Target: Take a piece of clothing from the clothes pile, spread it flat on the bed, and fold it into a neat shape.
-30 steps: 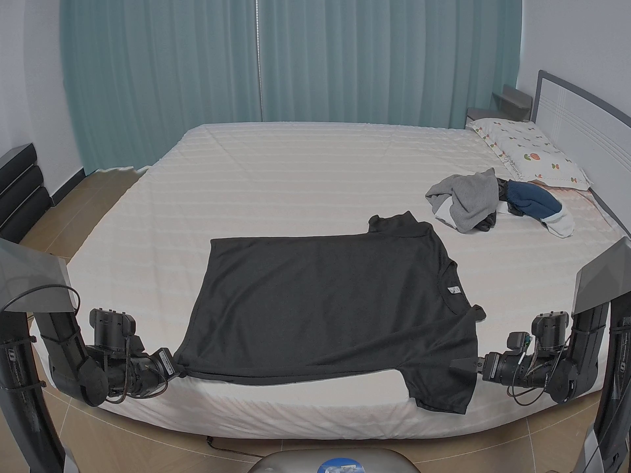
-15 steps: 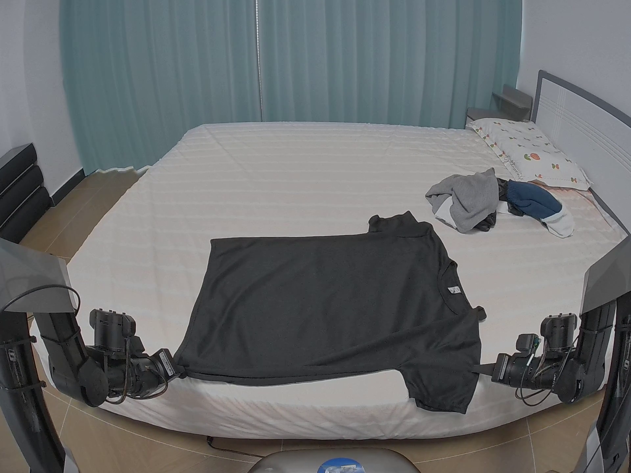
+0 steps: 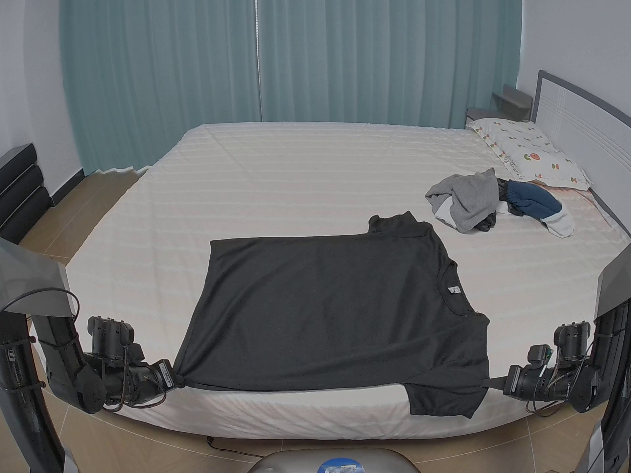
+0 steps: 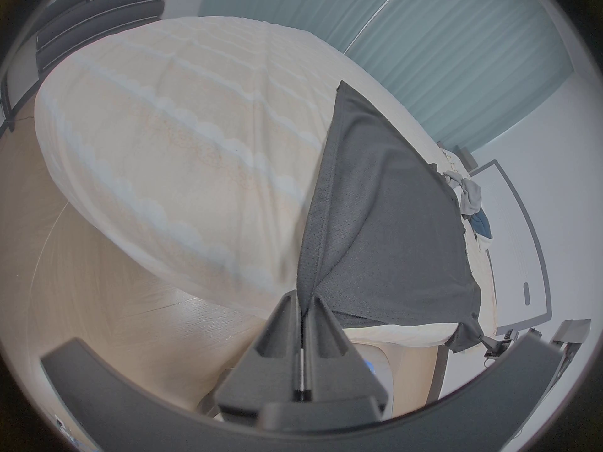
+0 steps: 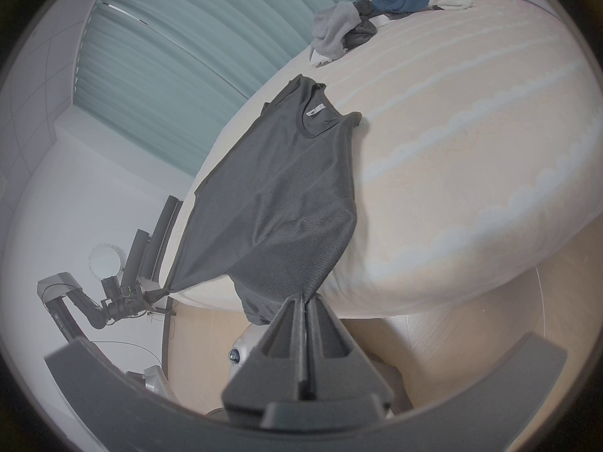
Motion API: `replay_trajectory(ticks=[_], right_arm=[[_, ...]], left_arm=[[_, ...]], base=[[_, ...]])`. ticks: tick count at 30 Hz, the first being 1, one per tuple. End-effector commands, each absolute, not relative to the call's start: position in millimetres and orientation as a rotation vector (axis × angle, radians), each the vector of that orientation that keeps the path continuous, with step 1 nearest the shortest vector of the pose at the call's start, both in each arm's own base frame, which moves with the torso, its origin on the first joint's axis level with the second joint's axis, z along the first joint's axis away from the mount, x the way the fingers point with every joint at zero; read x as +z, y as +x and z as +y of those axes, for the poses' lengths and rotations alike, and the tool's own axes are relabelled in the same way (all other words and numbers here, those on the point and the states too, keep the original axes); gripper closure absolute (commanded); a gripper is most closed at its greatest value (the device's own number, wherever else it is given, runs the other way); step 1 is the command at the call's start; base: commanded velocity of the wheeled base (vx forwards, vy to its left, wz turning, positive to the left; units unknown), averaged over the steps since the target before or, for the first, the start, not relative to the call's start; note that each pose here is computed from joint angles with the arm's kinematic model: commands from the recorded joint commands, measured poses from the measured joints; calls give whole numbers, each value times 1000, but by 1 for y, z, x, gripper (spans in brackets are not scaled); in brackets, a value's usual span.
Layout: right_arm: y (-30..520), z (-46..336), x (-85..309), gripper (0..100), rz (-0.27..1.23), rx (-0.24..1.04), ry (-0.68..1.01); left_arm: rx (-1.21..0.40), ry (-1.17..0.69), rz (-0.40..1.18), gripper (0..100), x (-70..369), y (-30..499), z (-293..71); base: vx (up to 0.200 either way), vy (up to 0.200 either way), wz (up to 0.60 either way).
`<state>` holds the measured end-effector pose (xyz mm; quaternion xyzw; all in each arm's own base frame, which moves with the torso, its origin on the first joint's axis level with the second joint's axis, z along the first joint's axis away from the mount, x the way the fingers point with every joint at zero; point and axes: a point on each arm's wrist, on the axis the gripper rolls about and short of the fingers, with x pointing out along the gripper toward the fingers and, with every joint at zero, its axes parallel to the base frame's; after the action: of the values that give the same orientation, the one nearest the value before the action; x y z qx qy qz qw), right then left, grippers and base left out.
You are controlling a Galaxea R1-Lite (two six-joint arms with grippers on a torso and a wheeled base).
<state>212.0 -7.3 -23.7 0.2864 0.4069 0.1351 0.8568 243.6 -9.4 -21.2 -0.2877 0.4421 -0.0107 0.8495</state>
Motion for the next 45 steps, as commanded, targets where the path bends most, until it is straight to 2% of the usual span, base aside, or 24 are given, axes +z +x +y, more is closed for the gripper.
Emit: replay_trajectory(ticks=[1,22,45], right_arm=[[204,-9,-20,100,860,273,602],[177,-21,-23,100,1057,196,523],[153,-18,3,100,1099,207,494]], left_arm=[[-23,-597,932,100,-18,239,-9],[-48,-341,1033,100,-27,206,-9],[-64,-154,1082,100,-21,178,-13]], base=[[0,0,0],[0,0,0],[0,0,0]])
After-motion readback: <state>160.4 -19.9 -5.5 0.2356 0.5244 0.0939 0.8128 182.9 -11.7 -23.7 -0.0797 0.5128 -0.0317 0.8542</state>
